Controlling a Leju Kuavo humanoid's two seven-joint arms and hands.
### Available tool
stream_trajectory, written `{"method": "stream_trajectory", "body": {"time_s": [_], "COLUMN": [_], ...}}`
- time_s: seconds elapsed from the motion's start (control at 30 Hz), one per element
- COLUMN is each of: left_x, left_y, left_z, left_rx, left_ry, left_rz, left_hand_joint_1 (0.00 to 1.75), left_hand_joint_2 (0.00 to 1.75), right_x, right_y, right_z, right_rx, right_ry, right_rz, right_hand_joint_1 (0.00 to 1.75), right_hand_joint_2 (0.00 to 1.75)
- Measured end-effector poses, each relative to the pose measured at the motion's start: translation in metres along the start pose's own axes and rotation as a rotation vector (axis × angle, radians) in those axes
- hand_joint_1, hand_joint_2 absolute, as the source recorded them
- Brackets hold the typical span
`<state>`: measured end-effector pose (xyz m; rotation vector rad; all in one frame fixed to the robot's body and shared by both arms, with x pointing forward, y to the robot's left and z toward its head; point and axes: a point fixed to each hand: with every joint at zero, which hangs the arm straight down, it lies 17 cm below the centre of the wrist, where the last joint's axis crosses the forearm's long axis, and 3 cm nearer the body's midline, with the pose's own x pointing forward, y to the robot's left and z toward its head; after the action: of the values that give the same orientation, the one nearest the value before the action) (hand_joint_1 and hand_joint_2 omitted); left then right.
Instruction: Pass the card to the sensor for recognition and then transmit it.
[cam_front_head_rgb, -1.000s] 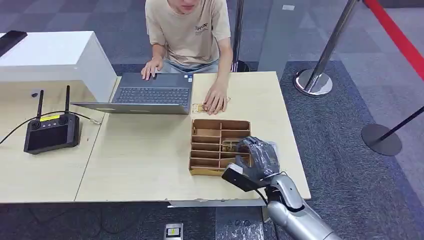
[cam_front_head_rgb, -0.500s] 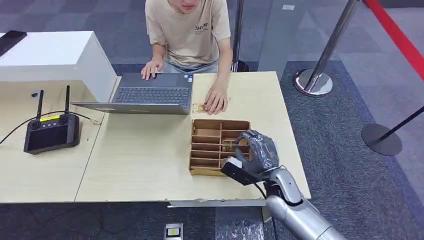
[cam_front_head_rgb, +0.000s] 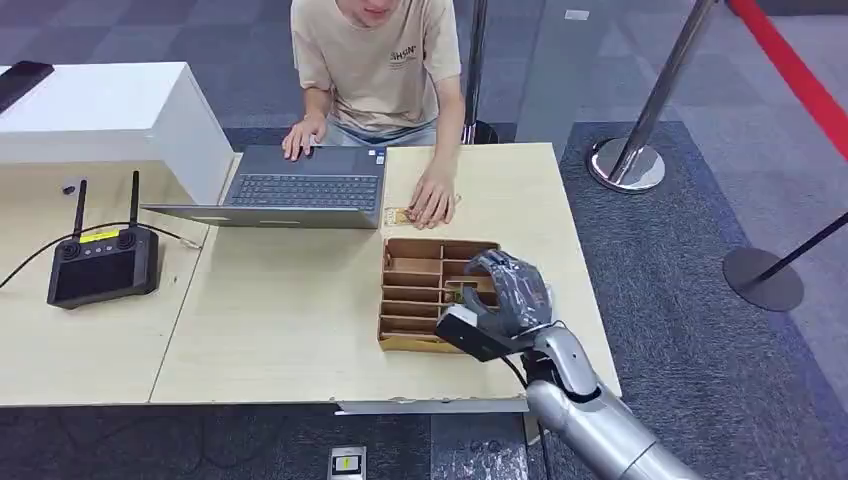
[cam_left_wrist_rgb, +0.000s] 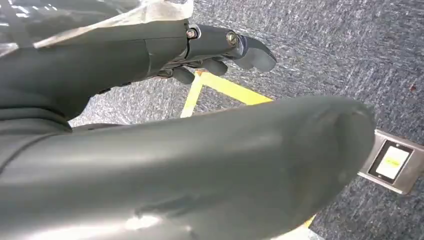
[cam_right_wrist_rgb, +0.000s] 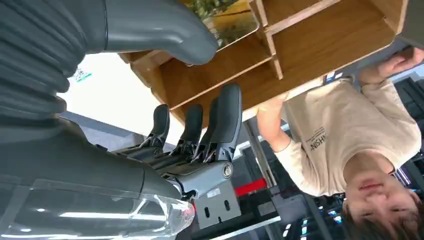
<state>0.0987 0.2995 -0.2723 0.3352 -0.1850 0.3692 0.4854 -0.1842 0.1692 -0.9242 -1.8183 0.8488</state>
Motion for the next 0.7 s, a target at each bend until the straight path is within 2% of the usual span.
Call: {"method": "stream_trajectory", "body": {"time_s": [0.7], "left_x": [-0.002], "left_y": [-0.006], "left_z": [0.002], "left_rx": [-0.013], "left_ry": [0.002], "left_rz": [-0.004], "left_hand_joint_1": [0.0], "left_hand_joint_2": [0.0], "right_x": [-0.004], "right_y": [0.029], "right_z": [-0.006], "right_rx": [0.102], "right_ry": [0.018], "right_rz": [0.023], "right_hand_joint_1": [1.03], "right_hand_joint_2": [1.75]}}
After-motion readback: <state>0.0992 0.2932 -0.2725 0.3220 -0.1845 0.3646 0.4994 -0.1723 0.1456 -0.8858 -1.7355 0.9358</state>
